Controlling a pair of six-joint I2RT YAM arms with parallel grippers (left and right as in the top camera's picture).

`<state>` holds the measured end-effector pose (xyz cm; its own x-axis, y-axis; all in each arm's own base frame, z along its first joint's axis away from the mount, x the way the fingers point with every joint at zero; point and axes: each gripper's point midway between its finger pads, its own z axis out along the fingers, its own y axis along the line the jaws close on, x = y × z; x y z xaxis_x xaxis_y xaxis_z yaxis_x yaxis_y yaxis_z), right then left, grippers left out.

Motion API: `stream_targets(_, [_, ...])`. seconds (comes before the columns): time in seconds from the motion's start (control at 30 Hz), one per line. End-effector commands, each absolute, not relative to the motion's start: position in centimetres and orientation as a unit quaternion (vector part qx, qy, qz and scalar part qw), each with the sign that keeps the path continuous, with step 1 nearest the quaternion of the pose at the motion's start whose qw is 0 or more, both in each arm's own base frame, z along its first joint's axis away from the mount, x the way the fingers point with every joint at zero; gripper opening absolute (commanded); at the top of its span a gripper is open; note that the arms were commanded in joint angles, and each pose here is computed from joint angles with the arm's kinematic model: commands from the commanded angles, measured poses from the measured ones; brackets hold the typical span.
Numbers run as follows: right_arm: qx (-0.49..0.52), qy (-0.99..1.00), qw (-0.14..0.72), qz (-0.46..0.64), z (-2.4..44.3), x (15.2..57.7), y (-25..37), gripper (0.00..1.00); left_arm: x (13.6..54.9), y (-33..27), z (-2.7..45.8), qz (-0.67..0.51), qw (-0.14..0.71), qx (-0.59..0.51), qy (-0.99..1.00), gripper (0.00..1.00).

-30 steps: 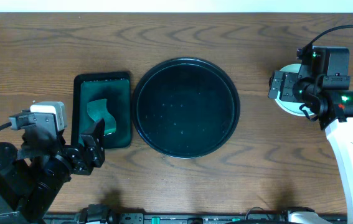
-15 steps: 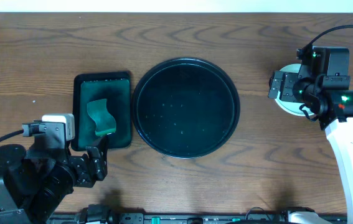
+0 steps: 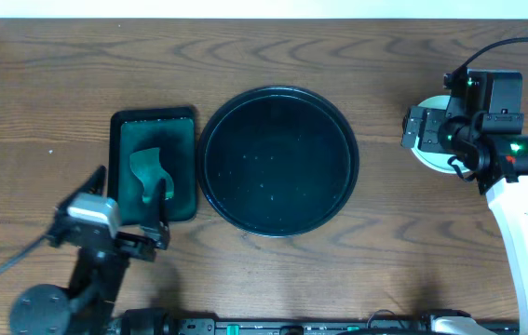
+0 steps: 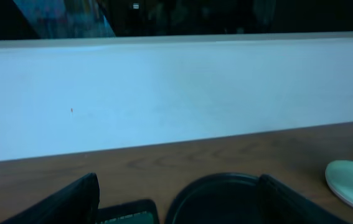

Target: Clean dirty plates on tray and stack at the side

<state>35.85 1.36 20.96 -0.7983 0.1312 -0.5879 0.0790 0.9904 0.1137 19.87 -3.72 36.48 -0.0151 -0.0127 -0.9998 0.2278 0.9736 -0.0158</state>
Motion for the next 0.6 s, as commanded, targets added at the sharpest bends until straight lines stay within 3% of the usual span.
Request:
stream_targets(0.0, [0.046,0.946,0.319,0.041,21.4,35.7,1.7,0.99,20.2,-4.0,32.0,-0.105,0.708,0.070,0.695,0.80])
stream_targets(0.57, [0.046,0.946,0.319,0.041,21.4,35.7,1.7,0.99,23.8,-3.9,20.9,-0.117,0.734,0.065,0.666,0.81])
